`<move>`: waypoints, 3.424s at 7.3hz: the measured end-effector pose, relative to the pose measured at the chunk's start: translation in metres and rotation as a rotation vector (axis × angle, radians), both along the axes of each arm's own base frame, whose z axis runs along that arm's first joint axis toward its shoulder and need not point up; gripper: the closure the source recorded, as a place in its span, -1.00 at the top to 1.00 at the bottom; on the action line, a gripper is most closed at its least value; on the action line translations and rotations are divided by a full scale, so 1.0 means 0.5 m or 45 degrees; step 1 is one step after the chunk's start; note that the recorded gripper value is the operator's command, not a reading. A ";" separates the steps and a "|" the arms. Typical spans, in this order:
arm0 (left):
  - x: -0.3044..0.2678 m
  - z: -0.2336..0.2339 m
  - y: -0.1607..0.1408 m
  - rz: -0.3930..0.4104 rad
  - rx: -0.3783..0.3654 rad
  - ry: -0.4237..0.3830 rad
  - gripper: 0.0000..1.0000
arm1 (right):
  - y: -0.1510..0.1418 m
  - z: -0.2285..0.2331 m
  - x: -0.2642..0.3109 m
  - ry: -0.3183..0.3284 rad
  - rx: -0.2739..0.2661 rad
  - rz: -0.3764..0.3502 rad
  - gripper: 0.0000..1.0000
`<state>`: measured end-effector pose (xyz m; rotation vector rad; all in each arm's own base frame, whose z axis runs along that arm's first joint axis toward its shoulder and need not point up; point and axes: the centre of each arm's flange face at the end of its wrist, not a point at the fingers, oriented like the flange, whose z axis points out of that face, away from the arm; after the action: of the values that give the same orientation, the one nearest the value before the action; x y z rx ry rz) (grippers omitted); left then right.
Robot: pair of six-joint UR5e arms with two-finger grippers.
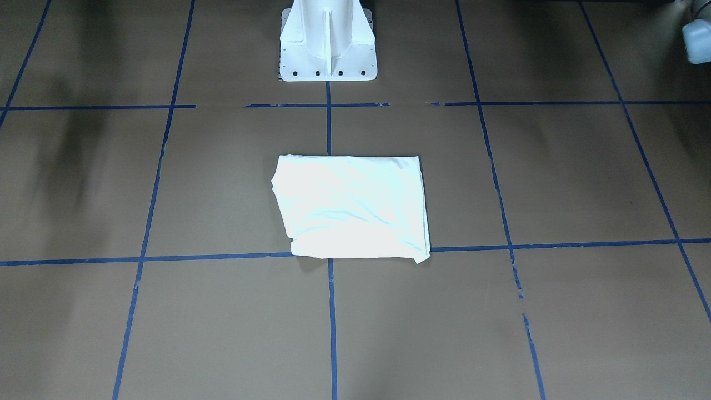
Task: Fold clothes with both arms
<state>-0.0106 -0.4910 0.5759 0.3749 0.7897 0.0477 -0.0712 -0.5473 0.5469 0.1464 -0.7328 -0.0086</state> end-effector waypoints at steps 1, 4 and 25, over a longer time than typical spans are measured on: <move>-0.017 0.038 0.010 0.027 -0.075 0.072 1.00 | 0.014 0.029 0.055 -0.012 -0.001 -0.095 1.00; -0.043 0.083 0.010 -0.029 -0.114 -0.023 1.00 | 0.033 0.072 0.125 -0.032 -0.044 -0.170 1.00; -0.068 0.056 -0.004 0.254 -0.413 -0.185 1.00 | 0.054 0.108 0.135 -0.031 -0.088 -0.151 1.00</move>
<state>-0.0446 -0.4929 0.6041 -0.0156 0.6748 0.1300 -0.0037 -0.5204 0.6009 0.0366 -0.7646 -0.0947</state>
